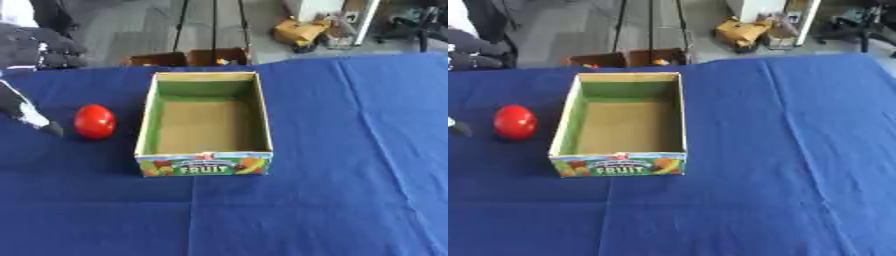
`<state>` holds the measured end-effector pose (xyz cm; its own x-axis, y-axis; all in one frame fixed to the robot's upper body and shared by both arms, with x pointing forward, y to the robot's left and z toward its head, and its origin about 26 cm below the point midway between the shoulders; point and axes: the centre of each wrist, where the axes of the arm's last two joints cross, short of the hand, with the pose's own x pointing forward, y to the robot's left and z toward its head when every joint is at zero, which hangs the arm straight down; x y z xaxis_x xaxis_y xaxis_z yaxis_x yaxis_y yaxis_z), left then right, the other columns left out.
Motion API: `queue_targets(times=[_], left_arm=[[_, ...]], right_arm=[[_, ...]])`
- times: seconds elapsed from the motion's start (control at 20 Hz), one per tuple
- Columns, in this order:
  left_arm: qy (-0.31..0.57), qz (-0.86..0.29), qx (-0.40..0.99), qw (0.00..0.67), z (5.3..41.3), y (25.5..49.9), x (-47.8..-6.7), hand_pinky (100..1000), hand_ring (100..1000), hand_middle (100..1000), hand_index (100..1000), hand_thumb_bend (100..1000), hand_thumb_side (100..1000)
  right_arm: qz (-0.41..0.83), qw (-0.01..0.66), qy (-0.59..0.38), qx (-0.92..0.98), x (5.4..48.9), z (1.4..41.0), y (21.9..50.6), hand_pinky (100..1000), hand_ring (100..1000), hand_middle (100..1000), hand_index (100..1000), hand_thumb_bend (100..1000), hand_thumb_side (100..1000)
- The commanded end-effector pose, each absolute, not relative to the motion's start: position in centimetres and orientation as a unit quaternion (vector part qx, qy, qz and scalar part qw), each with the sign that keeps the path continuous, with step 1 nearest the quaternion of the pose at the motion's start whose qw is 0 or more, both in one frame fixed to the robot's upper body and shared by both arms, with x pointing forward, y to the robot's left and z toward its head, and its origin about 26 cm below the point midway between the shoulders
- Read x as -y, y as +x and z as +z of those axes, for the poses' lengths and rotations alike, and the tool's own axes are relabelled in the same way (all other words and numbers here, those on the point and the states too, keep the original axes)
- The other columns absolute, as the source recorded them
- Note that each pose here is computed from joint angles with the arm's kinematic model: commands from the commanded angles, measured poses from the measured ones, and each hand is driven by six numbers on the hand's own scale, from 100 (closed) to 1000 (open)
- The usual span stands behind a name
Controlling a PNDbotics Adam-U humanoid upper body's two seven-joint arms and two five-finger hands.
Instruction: Pick up objects on the table and place them in the box.
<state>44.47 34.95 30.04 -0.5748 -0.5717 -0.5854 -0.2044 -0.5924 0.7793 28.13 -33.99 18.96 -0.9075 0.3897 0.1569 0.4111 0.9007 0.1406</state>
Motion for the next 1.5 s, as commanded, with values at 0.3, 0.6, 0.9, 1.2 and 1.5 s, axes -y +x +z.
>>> queue_targets(times=[0.3,0.6,0.9,1.2,1.5], left_arm=[[0.404,-0.835,0.34,0.157,28.7,47.0,-35.1,1000,1000,1000,1000,790,969],[0.402,-0.843,0.308,0.182,27.3,48.0,-35.4,1000,1000,1000,1000,776,930],[0.413,-0.845,0.282,0.191,26.5,48.4,-35.6,1000,1000,1000,1000,774,898],[0.433,-0.837,0.278,0.187,26.7,48.6,-35.5,1000,1000,1000,1000,734,904],[0.446,-0.828,0.278,0.196,26.6,48.8,-35.7,1000,1000,994,1000,649,896]], right_arm=[[-0.082,0.047,-0.196,0.976,33.9,19.6,28.0,695,784,590,799,100,851],[-0.082,0.045,-0.194,0.977,33.8,19.7,28.1,696,785,588,799,100,851],[-0.082,0.045,-0.192,0.977,33.7,19.6,28.1,697,787,586,799,100,850],[-0.081,0.047,-0.191,0.977,33.6,19.5,28.1,697,788,585,799,100,849],[-0.08,0.047,-0.19,0.977,33.6,19.5,28.1,698,790,583,800,100,850]])
